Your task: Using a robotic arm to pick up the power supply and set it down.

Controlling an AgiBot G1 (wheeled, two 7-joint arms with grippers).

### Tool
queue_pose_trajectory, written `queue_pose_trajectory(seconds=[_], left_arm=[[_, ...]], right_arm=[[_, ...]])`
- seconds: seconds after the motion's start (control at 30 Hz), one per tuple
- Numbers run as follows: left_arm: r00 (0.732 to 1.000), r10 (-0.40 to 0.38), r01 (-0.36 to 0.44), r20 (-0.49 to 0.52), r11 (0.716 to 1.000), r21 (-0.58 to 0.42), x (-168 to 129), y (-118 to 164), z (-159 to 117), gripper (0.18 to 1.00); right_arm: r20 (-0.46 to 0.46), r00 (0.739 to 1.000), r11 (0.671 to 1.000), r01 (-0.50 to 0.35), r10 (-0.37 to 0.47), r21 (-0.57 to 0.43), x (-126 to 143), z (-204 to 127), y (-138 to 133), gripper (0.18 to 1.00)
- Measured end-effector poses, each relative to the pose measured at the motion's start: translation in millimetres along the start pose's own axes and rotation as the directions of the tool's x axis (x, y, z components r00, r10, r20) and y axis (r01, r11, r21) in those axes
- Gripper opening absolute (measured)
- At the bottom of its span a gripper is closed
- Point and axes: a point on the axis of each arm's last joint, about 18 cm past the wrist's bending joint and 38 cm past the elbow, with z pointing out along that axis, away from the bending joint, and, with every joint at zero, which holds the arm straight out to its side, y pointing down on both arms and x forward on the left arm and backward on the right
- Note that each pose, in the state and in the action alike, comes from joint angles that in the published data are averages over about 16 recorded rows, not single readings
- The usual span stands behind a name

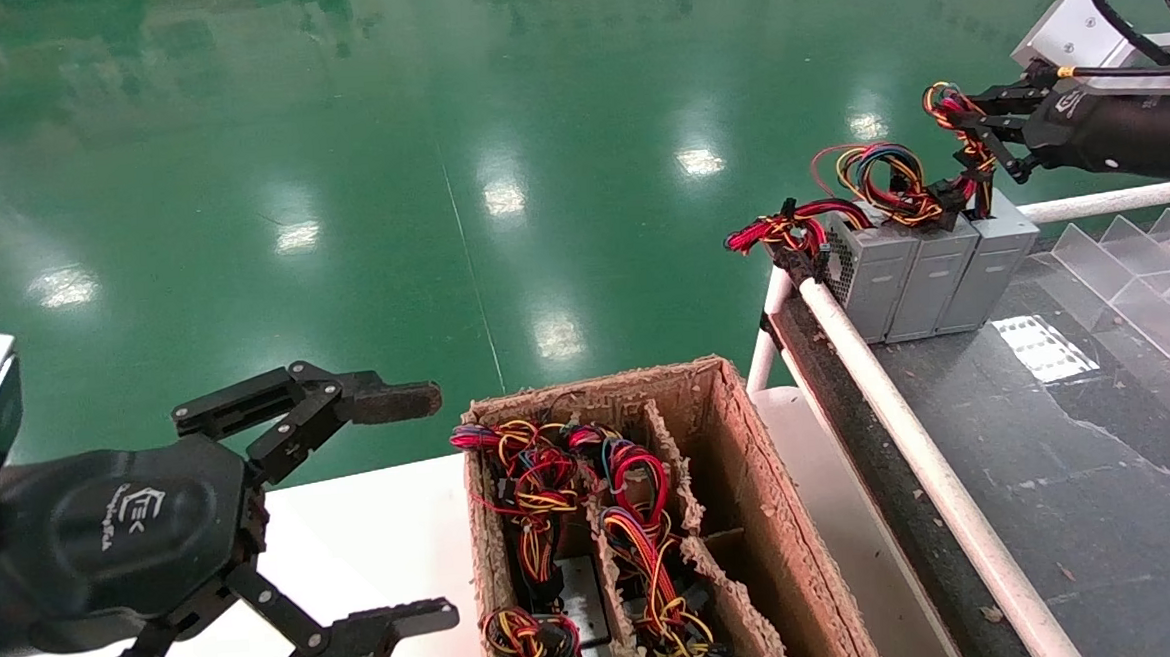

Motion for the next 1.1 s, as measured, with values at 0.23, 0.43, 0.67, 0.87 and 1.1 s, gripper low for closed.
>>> queue_pose_trajectory(seconds=[0.23,0.43,0.67,0.87,1.1], left_arm=[[1.000,0.000,0.000,0.000,1.000,0.000,0,0,0,1.001],[1.000,0.000,0.000,0.000,1.000,0.000,0,0,0,1.001],[1.000,0.000,0.000,0.000,1.000,0.000,0,0,0,1.001],[1.000,0.000,0.000,0.000,1.000,0.000,0,0,0,1.001],[1.000,0.000,0.000,0.000,1.000,0.000,0,0,0,1.001]], right_arm=[[0.000,1.000,1.000,-0.001,0.001,-0.004,1,-1,1,0.290],[-0.001,1.000,1.000,0.000,0.000,-0.010,1,-2,3,0.359],[-0.008,1.000,1.000,-0.003,0.003,-0.015,5,-6,5,0.483],[-0.021,1.000,1.000,-0.015,0.015,0.004,13,-11,2,0.614],[-0.036,0.998,0.997,-0.054,0.056,0.064,23,-21,-7,0.771]])
